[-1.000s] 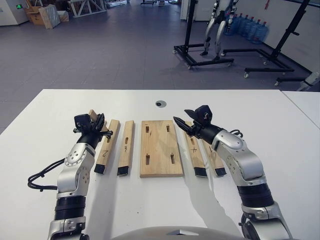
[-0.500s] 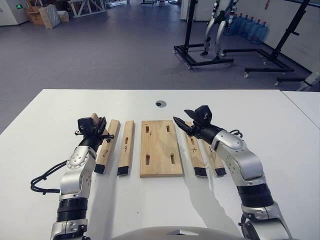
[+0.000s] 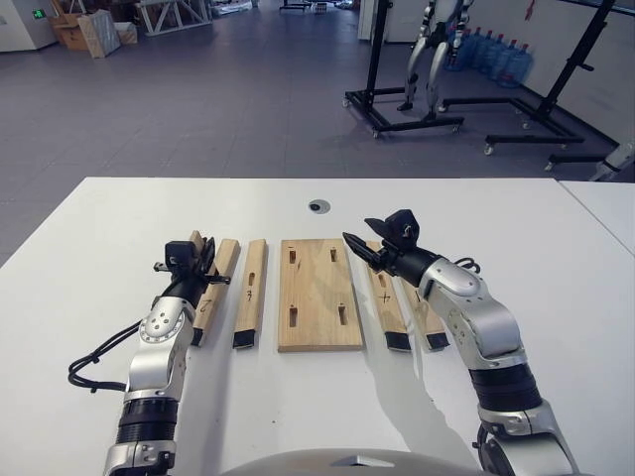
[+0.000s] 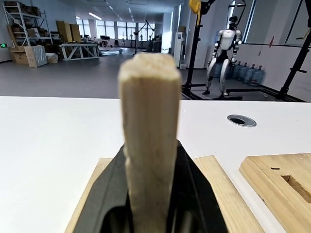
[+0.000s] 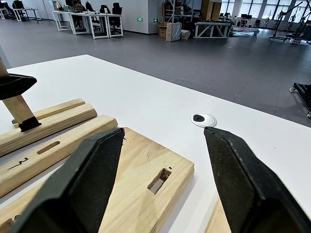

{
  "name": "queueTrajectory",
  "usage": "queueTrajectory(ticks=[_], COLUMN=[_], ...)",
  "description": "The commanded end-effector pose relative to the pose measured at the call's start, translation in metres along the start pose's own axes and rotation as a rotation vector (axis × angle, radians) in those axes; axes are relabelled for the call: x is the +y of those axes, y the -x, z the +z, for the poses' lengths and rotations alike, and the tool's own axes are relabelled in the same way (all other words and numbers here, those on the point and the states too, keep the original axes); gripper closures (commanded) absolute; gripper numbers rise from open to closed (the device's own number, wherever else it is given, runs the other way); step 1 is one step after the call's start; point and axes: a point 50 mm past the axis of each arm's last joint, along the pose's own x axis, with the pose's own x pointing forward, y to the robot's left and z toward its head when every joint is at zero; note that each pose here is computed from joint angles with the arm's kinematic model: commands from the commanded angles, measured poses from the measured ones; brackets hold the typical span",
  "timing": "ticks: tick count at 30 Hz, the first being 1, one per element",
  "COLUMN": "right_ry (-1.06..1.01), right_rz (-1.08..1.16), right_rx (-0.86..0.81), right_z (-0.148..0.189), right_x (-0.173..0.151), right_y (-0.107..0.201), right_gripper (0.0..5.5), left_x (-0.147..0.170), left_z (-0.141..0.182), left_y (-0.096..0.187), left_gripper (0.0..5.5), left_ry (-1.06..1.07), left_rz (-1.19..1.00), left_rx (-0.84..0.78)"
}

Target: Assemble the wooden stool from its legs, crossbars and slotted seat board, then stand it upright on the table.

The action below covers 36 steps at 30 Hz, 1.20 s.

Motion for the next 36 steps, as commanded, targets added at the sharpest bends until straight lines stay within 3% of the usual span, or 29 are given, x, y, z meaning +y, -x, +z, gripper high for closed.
queueTrajectory(ticks=[1,8,12,18,23,28,36], right_ry=[0.018,0.015,0.014,0.014,0.013,0.012,0.015], right_rz=[-0.002,-0.002,-0.003,-0.01,-0.011,-0.004,0.004], right_rx=[-0.007,-0.008,-0.007,-0.004,-0.008,-0.015,-0.029], right_z=[0.003,0.002,0.002,0.002,0.003,0.004,0.008], right_x=[-0.001,0.001,0.001,0.0,0.0,0.001,0.003], right_y=[-0.002,-0.003,-0.003,-0.004,-0.005,-0.007,-0.007], right_gripper=[2.48,2.48,2.48,2.48,2.48,2.48,2.48], left_x=[-0.006,-0.009,-0.009,-0.009,-0.006,-0.007,-0.015], left_z=[-0.04,-0.052,-0.056,-0.057,-0.04,0.011,0.149], left_y=[0.011,0.015,0.016,0.016,0.01,0.004,0.005], left_gripper=[5.11,5.11,4.37,3.68,2.96,2.96,2.96], left_ry=[0.024,0.025,0.019,0.017,0.02,0.017,-0.06], left_rz=[-0.014,-0.028,-0.024,-0.012,0.008,-0.001,-0.046], left_rx=[0.161,0.195,0.217,0.22,0.162,0.027,-0.284])
